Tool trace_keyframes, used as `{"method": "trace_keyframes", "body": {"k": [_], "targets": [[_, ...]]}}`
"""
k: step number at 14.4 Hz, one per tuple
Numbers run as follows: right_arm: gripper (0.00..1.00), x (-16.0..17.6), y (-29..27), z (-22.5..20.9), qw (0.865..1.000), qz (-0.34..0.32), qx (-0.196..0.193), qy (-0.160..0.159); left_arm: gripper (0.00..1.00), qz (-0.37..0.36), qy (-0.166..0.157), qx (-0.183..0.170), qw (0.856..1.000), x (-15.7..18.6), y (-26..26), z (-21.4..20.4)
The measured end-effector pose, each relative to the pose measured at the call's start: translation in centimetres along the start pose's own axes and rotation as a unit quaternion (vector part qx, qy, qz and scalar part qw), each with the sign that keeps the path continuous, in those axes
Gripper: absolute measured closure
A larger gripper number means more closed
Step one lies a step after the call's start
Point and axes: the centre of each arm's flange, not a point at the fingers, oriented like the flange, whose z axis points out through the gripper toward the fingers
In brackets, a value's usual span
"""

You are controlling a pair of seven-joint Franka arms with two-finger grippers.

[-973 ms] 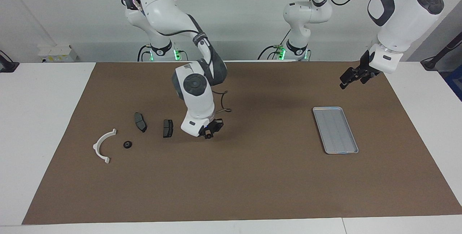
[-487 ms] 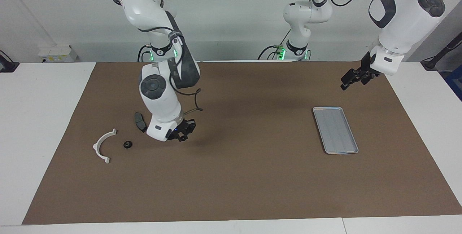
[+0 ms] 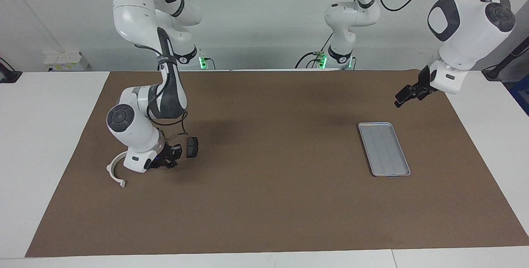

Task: Place bearing gear from tray to pile
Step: 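Lower the gear beside the other gear near the white arc and open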

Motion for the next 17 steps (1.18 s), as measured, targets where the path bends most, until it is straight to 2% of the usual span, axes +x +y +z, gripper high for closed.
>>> {"method": "trace_keyframes", "body": {"k": [6, 14, 15, 17], "targets": [[0.76, -2.0, 1.2, 1.3, 1.0, -0.011, 0.003, -0.005, 0.0, 0.002, 0.0, 0.0, 1.0, -0.1, 0.3, 0.0], [0.75, -2.5, 1.5, 1.4, 1.0, -0.012, -0.001, 0.003, 0.0, 0.003, 0.0, 0.0, 1.0, -0.1, 0.3, 0.0], [0.72, -2.5, 1.4, 1.5, 1.0, -0.012, -0.002, 0.005, 0.0, 0.003, 0.0, 0.0, 1.0, -0.1, 0.3, 0.0], [0.55, -2.6, 1.2, 1.8, 1.0, -0.012, -0.002, 0.006, 0.0, 0.003, 0.0, 0.0, 1.0, -0.1, 0.3, 0.0]]}}
